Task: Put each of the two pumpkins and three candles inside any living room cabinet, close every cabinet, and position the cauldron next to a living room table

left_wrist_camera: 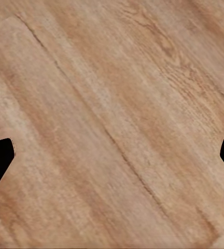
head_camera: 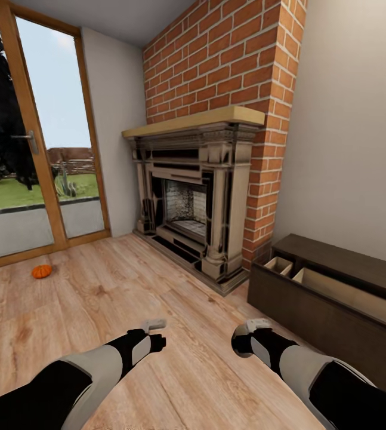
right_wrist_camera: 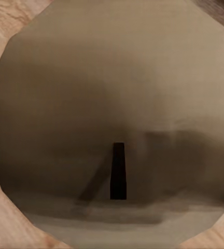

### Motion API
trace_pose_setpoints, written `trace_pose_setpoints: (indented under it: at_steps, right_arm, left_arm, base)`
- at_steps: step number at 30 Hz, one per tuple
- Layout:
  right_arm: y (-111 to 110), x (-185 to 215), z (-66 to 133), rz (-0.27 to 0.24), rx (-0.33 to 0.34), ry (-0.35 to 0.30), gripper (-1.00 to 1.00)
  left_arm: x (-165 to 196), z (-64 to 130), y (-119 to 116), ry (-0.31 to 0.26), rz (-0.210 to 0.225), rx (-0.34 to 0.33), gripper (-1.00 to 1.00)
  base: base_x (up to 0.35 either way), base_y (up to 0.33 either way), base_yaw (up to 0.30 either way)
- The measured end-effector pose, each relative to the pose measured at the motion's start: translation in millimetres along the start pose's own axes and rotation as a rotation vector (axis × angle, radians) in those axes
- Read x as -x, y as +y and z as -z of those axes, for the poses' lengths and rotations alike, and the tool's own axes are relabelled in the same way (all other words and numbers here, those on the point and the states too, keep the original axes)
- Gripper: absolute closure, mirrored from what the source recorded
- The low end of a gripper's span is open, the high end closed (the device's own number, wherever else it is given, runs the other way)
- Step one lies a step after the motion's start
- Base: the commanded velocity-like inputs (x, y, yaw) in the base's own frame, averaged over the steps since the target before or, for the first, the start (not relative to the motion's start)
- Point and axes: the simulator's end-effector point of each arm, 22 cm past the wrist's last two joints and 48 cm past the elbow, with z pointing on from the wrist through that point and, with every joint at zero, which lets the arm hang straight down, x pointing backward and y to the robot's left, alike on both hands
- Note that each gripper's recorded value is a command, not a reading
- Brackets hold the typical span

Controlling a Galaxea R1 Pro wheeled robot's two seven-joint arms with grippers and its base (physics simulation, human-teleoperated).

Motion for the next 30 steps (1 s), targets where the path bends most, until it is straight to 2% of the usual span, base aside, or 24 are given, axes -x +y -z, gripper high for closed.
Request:
trace_pose_setpoints:
  at_steps: [15,23,30]
  right_arm:
    - [0.4,-9.0,-7.5,0.0,0.001,0.02,1.0]
    - [0.8,-12.3,-10.2,-0.002,0.003,0.027,1.0]
    - [0.9,-12.6,-10.4,-0.002,0.004,0.028,1.0]
  left_arm:
    - [-9.4,-7.6,2.4,0.021,0.002,0.004,-1.0]
    - [-12.5,-10.3,3.2,0.029,0.003,0.005,-1.0]
    - [-12.1,-10.8,6.2,0.028,0.005,0.009,-1.0]
  base:
    - [0.023,0.015,0.17]
    - [0.171,0.206,0.225]
    - [0.21,0.238,0.105]
